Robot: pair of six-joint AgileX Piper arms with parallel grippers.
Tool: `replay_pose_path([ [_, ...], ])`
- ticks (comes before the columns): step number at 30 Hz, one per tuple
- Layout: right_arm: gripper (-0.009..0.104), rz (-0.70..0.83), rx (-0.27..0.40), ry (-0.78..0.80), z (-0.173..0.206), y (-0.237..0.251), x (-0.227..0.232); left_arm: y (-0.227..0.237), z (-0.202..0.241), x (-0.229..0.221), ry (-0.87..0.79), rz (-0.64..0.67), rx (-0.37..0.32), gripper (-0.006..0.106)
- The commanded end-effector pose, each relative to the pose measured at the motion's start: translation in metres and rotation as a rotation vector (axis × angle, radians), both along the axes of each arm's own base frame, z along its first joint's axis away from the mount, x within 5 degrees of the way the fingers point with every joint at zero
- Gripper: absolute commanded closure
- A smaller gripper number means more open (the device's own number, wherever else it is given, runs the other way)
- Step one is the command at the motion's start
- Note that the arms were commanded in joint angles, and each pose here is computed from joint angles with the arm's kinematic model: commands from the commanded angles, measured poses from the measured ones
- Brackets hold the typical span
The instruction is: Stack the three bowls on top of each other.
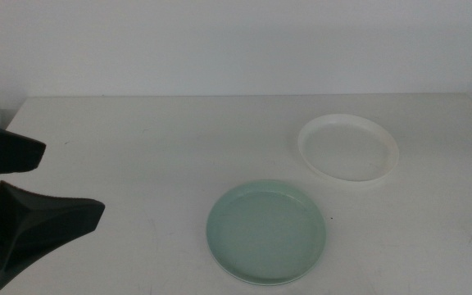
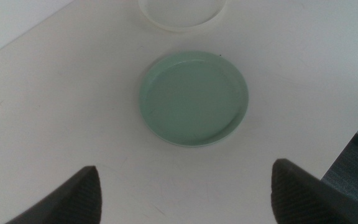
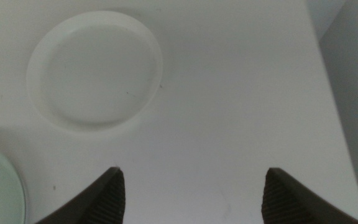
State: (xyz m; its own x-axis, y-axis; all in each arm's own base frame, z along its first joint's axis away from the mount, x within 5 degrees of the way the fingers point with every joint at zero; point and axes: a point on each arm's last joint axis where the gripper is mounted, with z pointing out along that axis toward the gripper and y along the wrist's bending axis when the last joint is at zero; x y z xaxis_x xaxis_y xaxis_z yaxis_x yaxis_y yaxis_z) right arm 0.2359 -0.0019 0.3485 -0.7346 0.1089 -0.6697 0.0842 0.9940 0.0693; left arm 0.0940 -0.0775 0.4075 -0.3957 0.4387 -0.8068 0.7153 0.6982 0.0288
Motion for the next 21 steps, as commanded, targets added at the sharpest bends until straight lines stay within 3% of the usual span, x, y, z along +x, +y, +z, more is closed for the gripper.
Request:
replay_pose_path([
  [1,0.039,0.000,0.003,-0.033,0.013,-0.002,0.032,-0.001,0.012,-0.001,-0.055,0.005,-0.061,-0.004],
  [8,0.039,0.003,0.023,0.199,-0.021,-0.002,0.125,-0.001,0.012,-0.001,-0.054,0.006,-0.063,-0.004],
  [11,0.039,0.006,0.076,0.300,-0.051,0.002,0.161,-0.001,0.012,-0.001,-0.054,0.006,-0.063,-0.004],
  [16,0.041,0.018,0.157,0.354,-0.091,0.008,0.216,-0.001,0.012,-0.001,-0.054,0.006,-0.063,-0.004],
  [21,0.053,0.021,0.163,0.393,-0.128,0.008,0.249,-0.001,0.012,-0.001,-0.054,0.006,-0.063,-0.004],
])
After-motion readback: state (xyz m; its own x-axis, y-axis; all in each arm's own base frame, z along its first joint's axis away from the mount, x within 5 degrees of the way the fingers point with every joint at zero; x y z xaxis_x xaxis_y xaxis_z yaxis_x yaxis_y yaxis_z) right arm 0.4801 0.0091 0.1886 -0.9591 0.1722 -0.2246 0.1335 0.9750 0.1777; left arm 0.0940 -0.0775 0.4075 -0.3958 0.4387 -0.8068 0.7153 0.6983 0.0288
